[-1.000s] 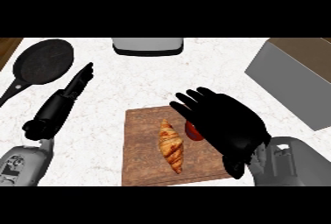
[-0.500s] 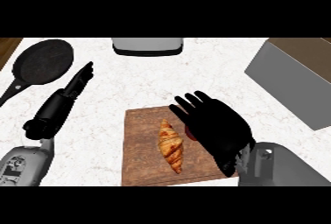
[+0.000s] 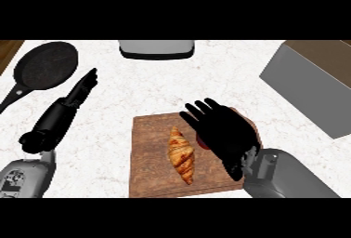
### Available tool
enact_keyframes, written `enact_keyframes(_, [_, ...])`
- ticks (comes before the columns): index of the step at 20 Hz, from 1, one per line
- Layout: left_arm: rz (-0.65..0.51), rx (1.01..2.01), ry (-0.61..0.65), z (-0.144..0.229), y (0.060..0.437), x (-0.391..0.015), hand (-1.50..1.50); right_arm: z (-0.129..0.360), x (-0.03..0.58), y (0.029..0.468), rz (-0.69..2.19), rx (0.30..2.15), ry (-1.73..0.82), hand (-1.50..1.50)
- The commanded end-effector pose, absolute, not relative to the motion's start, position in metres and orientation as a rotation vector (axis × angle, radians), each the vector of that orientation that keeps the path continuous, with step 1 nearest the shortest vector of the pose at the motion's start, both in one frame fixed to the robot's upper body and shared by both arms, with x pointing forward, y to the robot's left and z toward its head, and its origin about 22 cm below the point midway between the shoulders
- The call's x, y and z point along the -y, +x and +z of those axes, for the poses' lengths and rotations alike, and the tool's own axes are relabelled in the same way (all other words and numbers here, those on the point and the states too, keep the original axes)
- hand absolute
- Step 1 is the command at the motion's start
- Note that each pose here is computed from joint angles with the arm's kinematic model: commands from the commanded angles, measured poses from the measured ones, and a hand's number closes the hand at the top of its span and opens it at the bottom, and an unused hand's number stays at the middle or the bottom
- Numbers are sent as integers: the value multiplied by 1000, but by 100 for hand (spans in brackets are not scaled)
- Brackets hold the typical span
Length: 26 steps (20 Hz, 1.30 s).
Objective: Pick the can from the cutting board and place it in the cardboard box
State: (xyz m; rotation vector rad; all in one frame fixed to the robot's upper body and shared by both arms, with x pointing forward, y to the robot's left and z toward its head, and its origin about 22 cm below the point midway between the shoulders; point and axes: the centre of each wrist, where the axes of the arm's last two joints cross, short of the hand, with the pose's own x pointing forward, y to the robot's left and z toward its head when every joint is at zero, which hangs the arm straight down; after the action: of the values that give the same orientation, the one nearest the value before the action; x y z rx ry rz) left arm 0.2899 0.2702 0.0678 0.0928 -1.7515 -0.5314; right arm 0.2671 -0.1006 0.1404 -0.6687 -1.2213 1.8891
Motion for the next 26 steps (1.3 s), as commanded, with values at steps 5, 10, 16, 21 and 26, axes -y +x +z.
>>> enact_keyframes(5, [-521, 1739, 90, 74, 277, -254, 0, 111, 114, 270, 1897, 1171, -684, -150])
enact_keyframes(10, [-531, 1753, 99, 56, 300, -273, 0, 98, 91, 282, 1880, 1163, -744, -150])
enact_keyframes(16, [-533, 1761, 99, 70, 270, -260, 0, 90, 117, 305, 1873, 1146, -686, -150])
enact_keyframes(21, [-556, 1739, 89, 77, 302, -251, 0, 59, 94, 298, 1973, 1267, -618, 150])
enact_keyframes(26, [-538, 1756, 96, 80, 291, -281, 0, 64, 99, 316, 1966, 1411, -674, 150])
